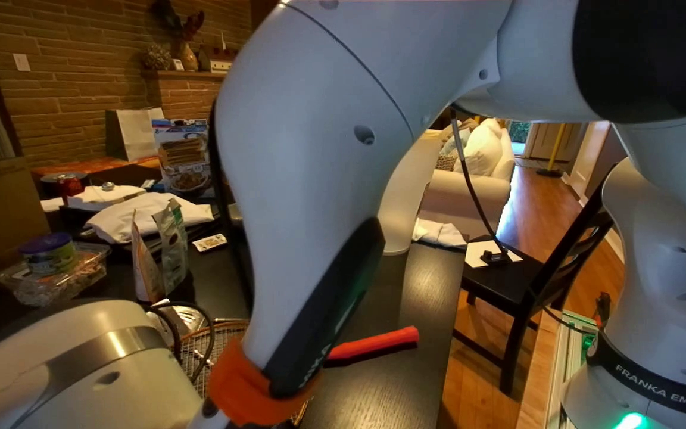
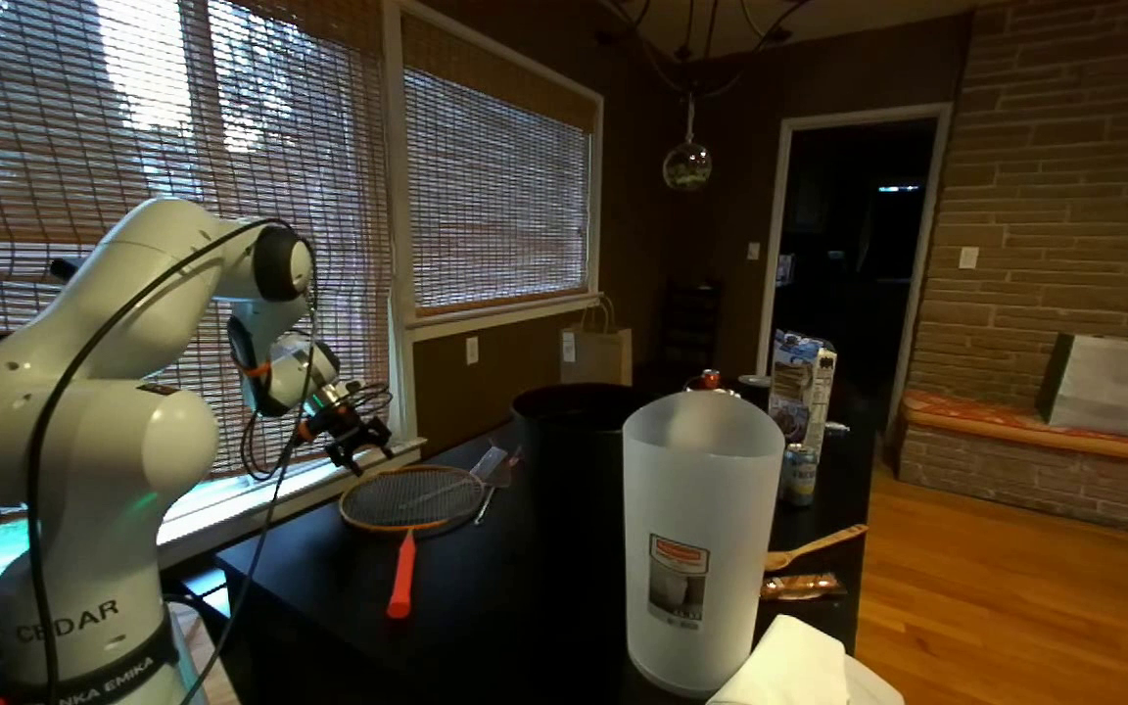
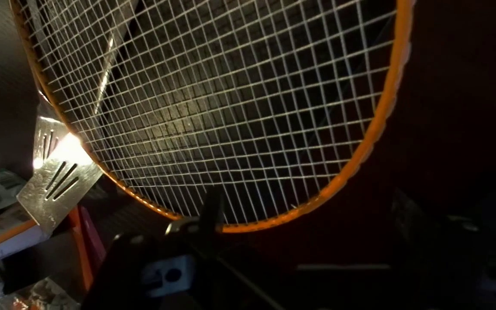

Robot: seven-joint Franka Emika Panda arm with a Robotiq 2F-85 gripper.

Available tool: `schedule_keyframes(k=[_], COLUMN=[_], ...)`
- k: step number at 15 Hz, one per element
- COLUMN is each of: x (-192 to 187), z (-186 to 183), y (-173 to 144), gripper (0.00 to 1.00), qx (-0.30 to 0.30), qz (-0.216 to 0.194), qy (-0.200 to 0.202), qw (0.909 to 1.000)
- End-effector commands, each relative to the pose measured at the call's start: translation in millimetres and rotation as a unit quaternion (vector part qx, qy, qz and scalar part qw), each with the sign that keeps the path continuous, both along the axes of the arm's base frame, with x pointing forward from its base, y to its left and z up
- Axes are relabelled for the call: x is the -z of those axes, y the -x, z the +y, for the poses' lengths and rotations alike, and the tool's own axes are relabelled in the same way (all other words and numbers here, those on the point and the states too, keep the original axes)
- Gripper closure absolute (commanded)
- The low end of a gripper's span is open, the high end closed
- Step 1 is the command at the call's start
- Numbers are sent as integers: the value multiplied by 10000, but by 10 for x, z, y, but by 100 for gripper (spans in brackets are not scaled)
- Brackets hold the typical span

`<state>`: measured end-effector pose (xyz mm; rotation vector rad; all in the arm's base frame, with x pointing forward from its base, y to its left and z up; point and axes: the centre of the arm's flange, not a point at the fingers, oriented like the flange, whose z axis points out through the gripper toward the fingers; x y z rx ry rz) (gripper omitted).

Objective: Put the racket in the black bin.

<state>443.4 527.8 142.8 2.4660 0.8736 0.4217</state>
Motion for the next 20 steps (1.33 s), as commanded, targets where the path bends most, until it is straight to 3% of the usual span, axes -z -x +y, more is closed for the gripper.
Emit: schedule_keyframes(k=[1, 6, 16, 17, 19, 20], x=[17, 72, 301, 296, 282, 277], z=[125, 134, 204, 195, 181, 177], y=[3, 66, 95, 85, 72, 71], gripper=[0, 0, 0, 7, 34, 37], qx=[-26, 111, 143, 158, 198, 221], qz=[-108, -217, -244, -261, -287, -287], qy=[437, 953, 1177, 1226, 1325, 1356], qw=[9990, 9952, 9926, 9920, 9906, 9901])
